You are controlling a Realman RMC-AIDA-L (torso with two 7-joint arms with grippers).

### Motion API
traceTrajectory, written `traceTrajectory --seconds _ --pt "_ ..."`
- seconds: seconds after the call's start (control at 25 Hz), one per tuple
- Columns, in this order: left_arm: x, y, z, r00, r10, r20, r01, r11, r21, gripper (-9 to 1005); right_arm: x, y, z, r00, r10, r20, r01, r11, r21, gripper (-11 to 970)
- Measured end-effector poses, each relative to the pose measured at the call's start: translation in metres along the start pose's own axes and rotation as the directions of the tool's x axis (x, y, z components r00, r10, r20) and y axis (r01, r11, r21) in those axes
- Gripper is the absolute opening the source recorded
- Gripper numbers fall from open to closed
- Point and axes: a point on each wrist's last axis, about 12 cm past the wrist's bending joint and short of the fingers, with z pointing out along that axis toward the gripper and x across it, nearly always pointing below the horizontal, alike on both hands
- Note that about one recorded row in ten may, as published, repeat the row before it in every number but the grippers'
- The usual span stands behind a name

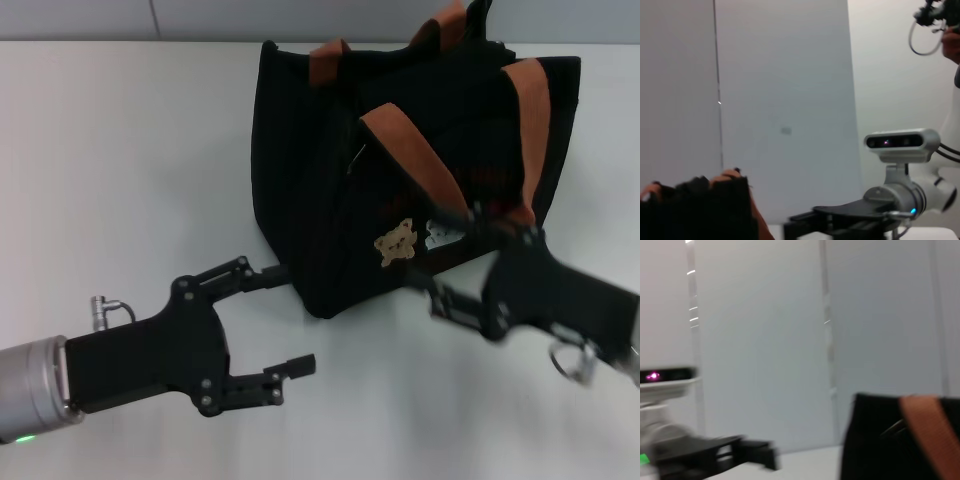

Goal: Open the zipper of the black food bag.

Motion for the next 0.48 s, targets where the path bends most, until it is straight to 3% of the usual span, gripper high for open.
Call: traceTrajectory --seconds 0.2,0.48 --pt "-0.001 0.007 0.008 0.999 -0.02 -0.03 0.022 0.998 0.05 822 -0.007 0.006 -0.029 0.994 0.077 -0.076 -0.088 0.985 -0.145 755" --pt "-0.003 0.012 0.012 0.999 -0.019 -0.038 0.021 0.997 0.073 822 -0.011 0.005 -0.041 0.989 0.099 -0.11 -0.116 0.98 -0.163 767"
